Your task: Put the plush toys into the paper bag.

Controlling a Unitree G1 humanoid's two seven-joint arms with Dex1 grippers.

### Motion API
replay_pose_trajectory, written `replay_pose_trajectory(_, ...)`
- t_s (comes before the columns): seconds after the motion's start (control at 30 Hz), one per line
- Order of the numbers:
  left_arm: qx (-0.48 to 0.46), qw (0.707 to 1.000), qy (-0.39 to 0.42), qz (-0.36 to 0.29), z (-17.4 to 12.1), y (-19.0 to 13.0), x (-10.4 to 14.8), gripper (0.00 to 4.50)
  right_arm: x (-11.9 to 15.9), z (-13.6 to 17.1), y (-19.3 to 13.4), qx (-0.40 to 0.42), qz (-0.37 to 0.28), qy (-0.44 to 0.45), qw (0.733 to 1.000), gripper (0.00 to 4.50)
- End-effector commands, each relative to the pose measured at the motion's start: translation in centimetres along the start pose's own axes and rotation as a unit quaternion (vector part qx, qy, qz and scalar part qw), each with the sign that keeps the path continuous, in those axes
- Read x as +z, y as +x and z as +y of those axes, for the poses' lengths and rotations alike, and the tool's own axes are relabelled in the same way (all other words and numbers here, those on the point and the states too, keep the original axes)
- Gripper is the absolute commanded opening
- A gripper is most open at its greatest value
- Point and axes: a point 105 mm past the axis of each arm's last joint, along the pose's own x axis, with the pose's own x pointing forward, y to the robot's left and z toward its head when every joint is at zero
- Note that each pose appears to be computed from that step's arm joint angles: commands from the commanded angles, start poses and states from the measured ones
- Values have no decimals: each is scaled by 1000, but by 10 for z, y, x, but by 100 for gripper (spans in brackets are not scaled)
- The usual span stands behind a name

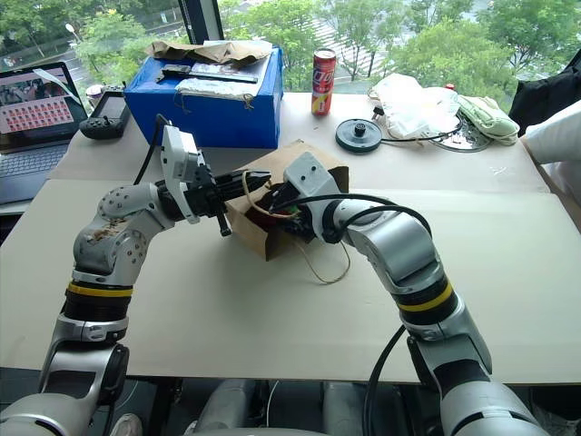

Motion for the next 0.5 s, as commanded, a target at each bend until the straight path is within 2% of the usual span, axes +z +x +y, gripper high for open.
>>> replay_pose_trajectory(0.03,-4,1000,13,-11,-1,0,9,0,-7,12,-22,33,-3,-8,999,333)
replay_pose_trajectory(0.27,-5,1000,13,-12,-1,1,8,0,-48,28,-16,49,51,18,997,333)
replay_pose_trajectory(0.37,-6,1000,13,-12,-1,1,9,0,-68,17,-3,9,82,33,996,333)
replay_pose_trajectory(0.5,-6,1000,14,-11,-1,1,9,0,-72,10,4,-13,82,40,996,333)
